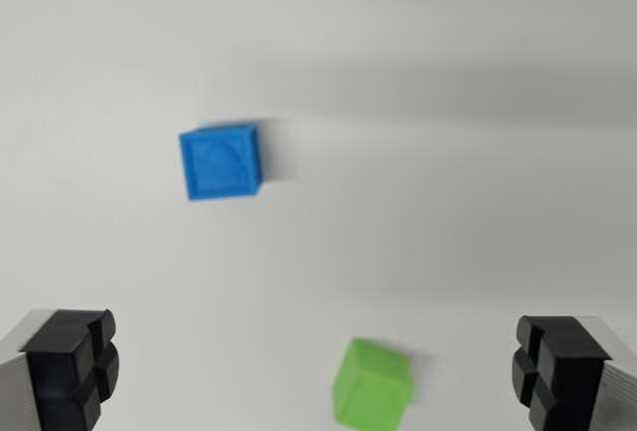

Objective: Stack cube

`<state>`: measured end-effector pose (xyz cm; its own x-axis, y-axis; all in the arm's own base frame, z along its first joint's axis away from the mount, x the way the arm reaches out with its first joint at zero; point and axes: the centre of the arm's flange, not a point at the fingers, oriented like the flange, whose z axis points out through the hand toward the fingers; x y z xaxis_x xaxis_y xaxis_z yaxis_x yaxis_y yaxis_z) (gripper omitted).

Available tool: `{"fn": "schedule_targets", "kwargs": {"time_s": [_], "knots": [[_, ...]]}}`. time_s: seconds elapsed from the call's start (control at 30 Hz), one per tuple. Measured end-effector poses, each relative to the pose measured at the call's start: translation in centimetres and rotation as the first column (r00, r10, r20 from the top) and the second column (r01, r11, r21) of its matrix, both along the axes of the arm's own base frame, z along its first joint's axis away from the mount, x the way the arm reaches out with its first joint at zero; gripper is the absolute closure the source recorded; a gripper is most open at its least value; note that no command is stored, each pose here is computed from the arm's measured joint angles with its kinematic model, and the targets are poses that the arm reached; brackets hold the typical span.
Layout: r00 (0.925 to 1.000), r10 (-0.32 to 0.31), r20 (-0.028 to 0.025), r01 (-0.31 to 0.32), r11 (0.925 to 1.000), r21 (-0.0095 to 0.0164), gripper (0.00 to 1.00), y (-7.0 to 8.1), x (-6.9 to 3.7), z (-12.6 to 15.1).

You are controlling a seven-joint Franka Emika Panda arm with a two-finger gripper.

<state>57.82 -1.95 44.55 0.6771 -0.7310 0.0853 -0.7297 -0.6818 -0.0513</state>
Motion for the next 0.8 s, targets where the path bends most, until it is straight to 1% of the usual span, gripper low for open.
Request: {"fn": "schedule_targets", "kwargs": {"time_s": [0.07, 0.17, 0.33, 0.4, 0.47, 0.5, 0.57, 0.63, 0.7, 0.8], "knots": [[1.0000, -0.004, -0.0021, 0.004, 1.0000, 0.0004, 0.00, -0.1, -0.3, -0.3], [1.0000, -0.009, -0.0029, 0.009, 1.0000, 0.0010, 0.00, -0.1, -0.6, -0.7], [0.9998, -0.021, -0.0071, 0.021, 0.9998, 0.0023, 0.00, -0.3, -1.3, -1.5], [0.9997, -0.025, -0.0080, 0.025, 0.9997, 0.0028, 0.00, -0.4, -1.6, -1.8], [0.9995, -0.030, -0.0105, 0.030, 0.9995, 0.0034, 0.00, -0.5, -2.0, -2.2], [0.9994, -0.033, -0.0107, 0.033, 0.9994, 0.0037, 0.00, -0.6, -2.2, -2.4], [0.9992, -0.039, -0.0132, 0.039, 0.9992, 0.0043, 0.00, -0.7, -2.5, -2.8], [0.9990, -0.044, -0.0143, 0.044, 0.9990, 0.0048, 0.00, -0.8, -2.8, -3.1], [0.9986, -0.050, -0.0169, 0.050, 0.9987, 0.0055, 0.00, -0.9, -3.2, -3.5], [0.9982, -0.057, -0.0190, 0.057, 0.9983, 0.0064, 0.00, -1.0, -3.7, -4.0]]}}
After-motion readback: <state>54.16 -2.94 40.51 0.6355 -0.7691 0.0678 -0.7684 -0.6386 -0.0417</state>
